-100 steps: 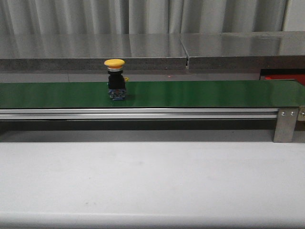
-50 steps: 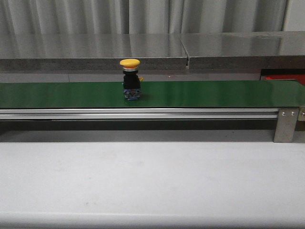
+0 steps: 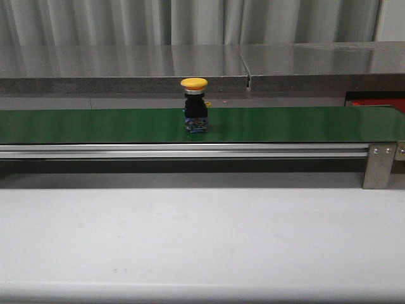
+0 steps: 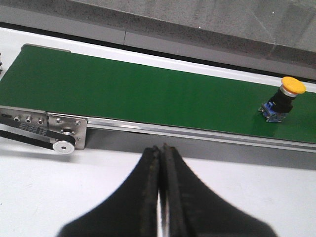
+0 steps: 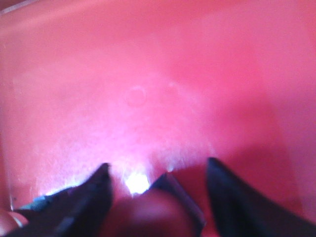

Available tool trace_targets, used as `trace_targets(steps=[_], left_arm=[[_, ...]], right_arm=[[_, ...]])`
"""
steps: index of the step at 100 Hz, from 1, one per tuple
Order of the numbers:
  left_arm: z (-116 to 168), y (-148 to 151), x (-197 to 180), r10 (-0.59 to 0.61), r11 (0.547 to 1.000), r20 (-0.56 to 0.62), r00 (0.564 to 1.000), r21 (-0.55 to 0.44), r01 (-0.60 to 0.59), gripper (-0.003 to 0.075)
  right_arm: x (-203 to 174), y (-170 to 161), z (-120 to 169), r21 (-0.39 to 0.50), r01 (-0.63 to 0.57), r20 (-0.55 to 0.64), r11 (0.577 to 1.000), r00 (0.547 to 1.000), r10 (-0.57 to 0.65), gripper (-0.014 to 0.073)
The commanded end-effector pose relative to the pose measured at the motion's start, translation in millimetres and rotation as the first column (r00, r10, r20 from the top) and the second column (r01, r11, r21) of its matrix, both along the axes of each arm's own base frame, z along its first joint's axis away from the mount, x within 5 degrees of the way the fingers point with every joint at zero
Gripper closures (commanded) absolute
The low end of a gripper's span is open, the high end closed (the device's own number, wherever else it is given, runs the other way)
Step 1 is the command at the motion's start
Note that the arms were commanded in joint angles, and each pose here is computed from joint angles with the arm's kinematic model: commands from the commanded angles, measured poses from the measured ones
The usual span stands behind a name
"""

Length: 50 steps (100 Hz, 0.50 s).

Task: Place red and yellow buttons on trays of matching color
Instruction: 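Carry the red button into the red tray and open the right gripper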

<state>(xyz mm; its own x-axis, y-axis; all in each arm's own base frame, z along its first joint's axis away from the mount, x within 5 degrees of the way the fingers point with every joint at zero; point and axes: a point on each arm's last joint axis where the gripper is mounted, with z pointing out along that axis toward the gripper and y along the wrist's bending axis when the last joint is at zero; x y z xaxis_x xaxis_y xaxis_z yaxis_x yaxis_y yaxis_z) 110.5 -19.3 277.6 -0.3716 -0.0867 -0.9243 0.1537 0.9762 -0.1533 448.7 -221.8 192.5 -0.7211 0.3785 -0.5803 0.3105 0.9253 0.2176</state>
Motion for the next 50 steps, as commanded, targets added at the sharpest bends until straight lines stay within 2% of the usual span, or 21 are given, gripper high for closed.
trace_targets(steps=[1,9,35,50], left_arm=[[14.8,1.3,2.8,0.027,0.999,0.087,0.996,-0.025,-0.025,0.0739],[14.8,1.3,2.8,0.027,0.999,0.087,0.996,-0.025,-0.025,0.0739],[14.8,1.3,2.8,0.027,0.999,0.087,0.996,-0.025,-0.025,0.0739],[14.8,1.3,2.8,0.027,0.999,0.087,0.996,-0.025,-0.025,0.0739]], right_arm=[[1.0,-1.4,50.9,-0.056,0.013,0.129,0.998,0.992,-0.006,-0.0001],[2.1,-1.2,63.2,-0.064,0.005,0.148,0.998,0.989,0.005,-0.0046],[-6.8,9.2,105.7,-0.042,-0.066,0.152,0.997,0.986,0.072,-0.0043],[-19.7,25.4,139.2,-0.073,-0.122,0.170,0.990,0.976,0.132,-0.0043]])
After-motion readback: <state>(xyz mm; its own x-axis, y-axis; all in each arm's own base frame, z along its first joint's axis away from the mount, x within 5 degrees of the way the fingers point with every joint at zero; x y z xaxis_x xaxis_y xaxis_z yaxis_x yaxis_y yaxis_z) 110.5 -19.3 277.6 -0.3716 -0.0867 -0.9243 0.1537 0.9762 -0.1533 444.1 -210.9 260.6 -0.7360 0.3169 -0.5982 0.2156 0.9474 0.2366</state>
